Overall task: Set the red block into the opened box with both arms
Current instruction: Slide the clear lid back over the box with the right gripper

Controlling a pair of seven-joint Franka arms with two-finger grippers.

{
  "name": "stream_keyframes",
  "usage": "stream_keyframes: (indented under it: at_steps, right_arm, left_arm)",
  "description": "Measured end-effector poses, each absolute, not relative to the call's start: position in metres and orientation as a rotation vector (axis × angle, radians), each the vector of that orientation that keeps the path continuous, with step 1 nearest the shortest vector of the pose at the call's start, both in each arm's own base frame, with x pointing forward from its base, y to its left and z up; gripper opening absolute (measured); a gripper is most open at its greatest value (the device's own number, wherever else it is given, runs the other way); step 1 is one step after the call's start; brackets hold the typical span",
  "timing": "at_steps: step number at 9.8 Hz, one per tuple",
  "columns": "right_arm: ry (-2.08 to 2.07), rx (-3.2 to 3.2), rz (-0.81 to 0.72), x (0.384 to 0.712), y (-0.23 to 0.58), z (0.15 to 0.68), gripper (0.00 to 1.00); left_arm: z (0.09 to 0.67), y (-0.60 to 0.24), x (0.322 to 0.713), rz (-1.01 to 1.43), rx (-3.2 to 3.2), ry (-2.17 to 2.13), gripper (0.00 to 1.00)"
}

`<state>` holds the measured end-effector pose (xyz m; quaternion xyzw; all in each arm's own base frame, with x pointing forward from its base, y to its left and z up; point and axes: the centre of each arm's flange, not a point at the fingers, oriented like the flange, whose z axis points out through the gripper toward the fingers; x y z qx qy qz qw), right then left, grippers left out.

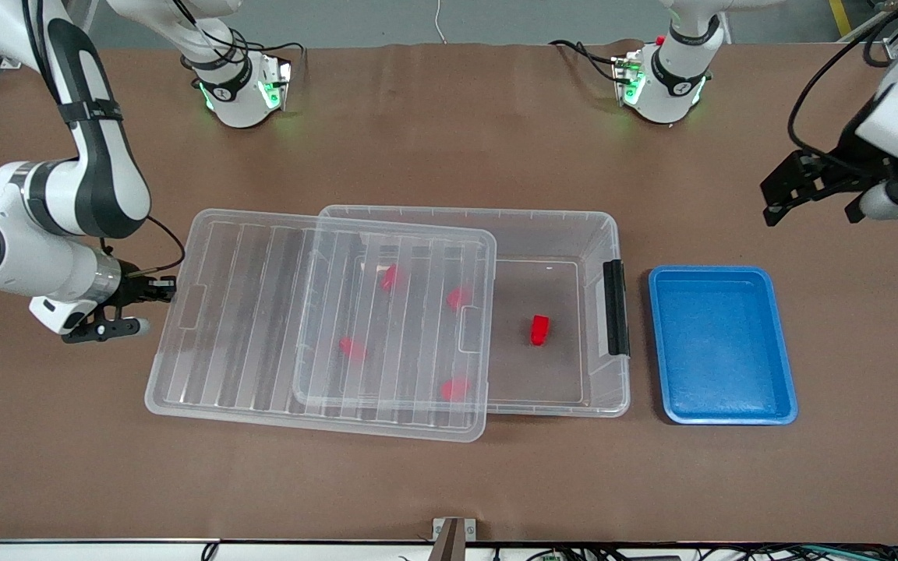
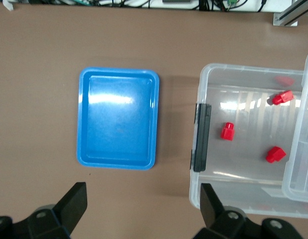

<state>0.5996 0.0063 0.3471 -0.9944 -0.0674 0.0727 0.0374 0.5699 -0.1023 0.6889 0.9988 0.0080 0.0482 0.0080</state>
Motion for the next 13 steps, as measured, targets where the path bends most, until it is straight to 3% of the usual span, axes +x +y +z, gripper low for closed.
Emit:
stream_keyframes:
  at_steps: [4,13]
  right_arm:
    - [-0.245,-2.988,0.215,0.598,0.051,0.348,0.01]
    - [-0.242,-2.945,0.214,0.596,0.174,0.345,0.01]
  left_arm:
    - [0.677,-0.091,0.546,0.077,3.127,-0.047,1.0]
    - [0.673,-0.084,0.547,0.069,3.142,-0.03,1.0]
